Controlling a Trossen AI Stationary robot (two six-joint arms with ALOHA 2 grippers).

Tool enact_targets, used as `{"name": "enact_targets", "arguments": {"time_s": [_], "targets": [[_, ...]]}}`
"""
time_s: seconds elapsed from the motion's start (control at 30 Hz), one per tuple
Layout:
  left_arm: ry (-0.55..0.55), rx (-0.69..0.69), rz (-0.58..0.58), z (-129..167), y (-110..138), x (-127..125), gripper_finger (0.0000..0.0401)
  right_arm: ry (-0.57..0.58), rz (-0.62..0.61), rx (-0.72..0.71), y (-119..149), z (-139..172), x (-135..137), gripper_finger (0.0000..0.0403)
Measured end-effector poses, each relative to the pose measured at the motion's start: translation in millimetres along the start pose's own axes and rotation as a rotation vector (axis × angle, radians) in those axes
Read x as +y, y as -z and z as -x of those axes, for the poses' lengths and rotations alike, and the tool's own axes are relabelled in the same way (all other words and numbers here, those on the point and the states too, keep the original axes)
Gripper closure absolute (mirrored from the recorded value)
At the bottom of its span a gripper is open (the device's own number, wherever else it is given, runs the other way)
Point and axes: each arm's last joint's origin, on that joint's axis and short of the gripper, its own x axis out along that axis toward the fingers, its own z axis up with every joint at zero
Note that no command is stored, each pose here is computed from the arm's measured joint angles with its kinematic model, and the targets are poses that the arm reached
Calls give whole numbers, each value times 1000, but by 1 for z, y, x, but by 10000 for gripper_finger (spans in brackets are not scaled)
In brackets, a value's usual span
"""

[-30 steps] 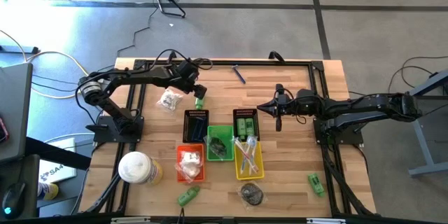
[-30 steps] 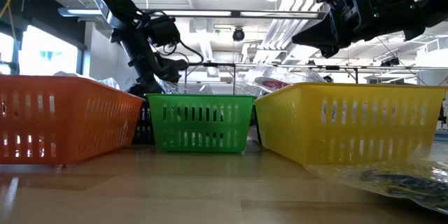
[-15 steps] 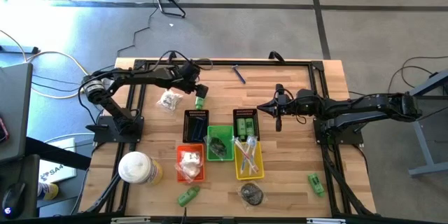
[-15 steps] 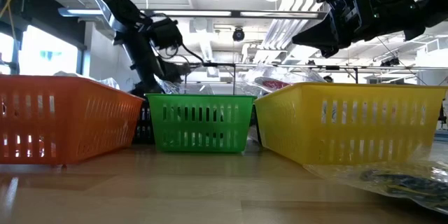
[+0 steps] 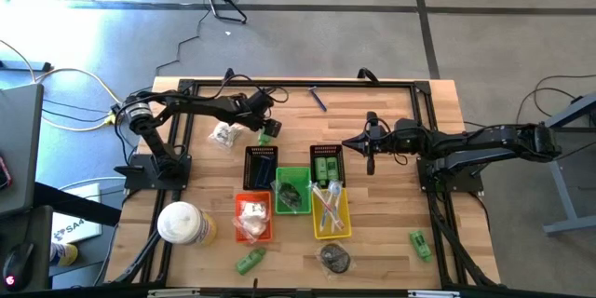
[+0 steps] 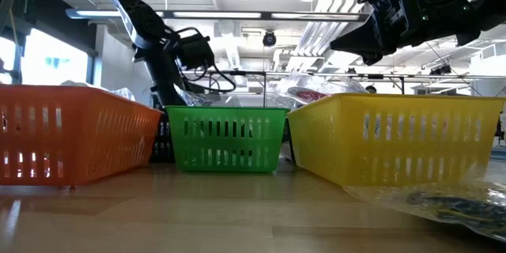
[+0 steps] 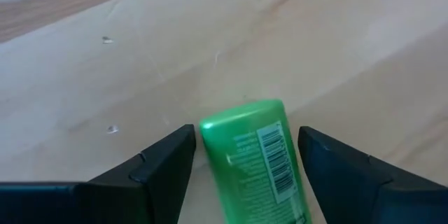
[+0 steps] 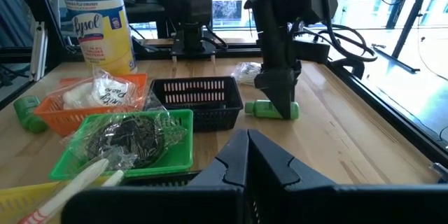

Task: Pick & Place Travel size toiletries
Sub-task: Put the green shampoo into the right black bin

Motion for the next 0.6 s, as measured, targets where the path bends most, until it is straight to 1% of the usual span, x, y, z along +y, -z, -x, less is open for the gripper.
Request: {"name": "enact_targets", "arguments": {"time_s": [0.3,0.6], "targets": [[-25,13,-57,-1,9,-8,148,0,0,2,0,0,0,401],[-78,40,-67,-1,14,-5,148,0,0,4,0,0,0,401]]}}
